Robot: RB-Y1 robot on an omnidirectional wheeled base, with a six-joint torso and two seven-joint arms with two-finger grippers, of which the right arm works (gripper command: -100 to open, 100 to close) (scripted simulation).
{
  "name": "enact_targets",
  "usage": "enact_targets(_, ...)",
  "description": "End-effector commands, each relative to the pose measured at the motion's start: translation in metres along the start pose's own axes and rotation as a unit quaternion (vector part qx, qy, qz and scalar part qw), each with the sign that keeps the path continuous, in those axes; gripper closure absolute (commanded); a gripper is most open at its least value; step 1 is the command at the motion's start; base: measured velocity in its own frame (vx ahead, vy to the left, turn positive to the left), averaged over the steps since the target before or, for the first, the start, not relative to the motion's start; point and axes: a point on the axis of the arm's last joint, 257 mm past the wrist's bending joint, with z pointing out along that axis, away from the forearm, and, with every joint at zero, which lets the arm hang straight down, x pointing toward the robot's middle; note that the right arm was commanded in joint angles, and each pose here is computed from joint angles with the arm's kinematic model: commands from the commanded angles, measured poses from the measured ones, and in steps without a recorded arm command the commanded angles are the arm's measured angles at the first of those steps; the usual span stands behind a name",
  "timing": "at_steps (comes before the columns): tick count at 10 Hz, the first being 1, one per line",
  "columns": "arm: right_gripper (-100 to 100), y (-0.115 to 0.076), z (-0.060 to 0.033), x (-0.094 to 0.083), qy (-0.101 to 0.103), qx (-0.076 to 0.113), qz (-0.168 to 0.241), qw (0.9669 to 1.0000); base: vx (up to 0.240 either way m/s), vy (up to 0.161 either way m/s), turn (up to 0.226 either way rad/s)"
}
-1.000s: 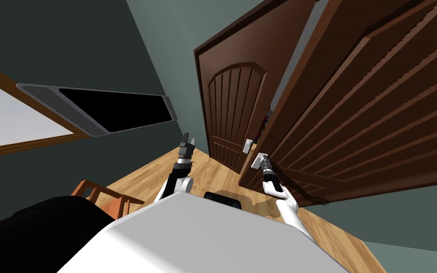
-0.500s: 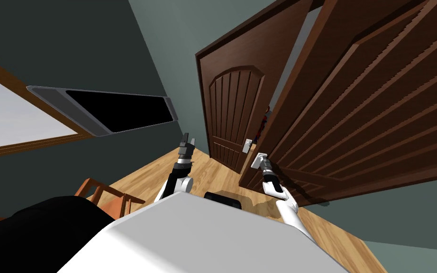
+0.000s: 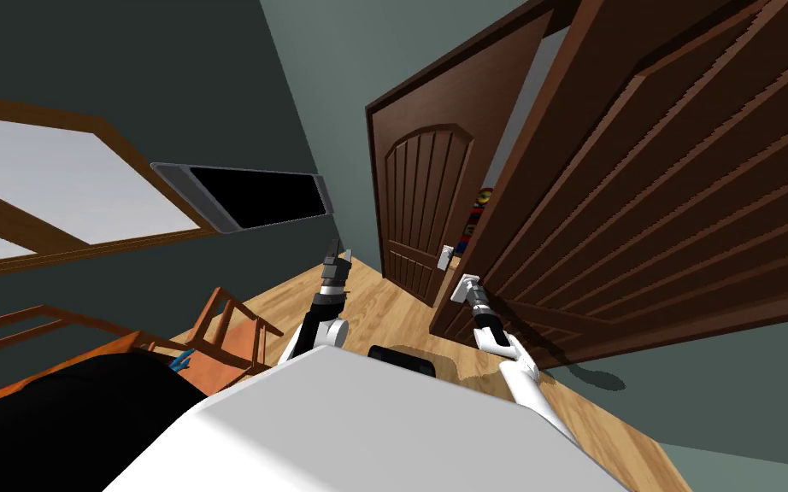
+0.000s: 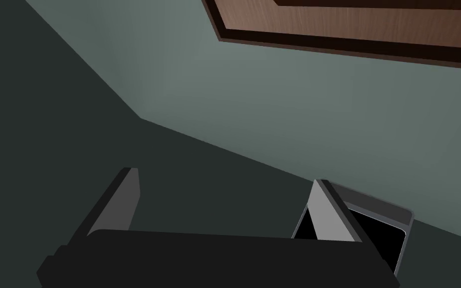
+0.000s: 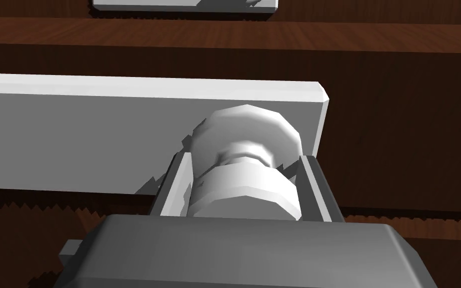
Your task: Pull the door open
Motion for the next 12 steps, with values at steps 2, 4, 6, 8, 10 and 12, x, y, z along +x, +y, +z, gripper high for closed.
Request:
enact_targets(2, 100, -0.002, -0.0028, 0.008, 0.017, 0.001, 0.002, 0.9999, -0.209, -0.12, 0.145)
enact_targets(4, 100, -0.002, -0.0037, 0.013, 0.028, 0.002, 0.002, 0.9996, -0.205, -0.093, 0.126)
enact_targets(6, 100, -0.002, -0.0046, 0.018, 0.039, 0.002, 0.002, 0.9992, -0.2, -0.1, 0.115)
enact_targets(8, 100, -0.004, -0.0075, 0.021, 0.046, 0.004, 0.003, 0.9989, -0.111, -0.051, 0.071)
enact_targets(10, 100, -0.003, -0.0104, 0.024, 0.057, 0.003, 0.002, 0.9984, -0.201, -0.105, 0.113)
enact_targets(12, 100, -0.002, -0.0142, 0.028, 0.07, 0.002, 0.002, 0.9975, -0.214, -0.099, 0.109)
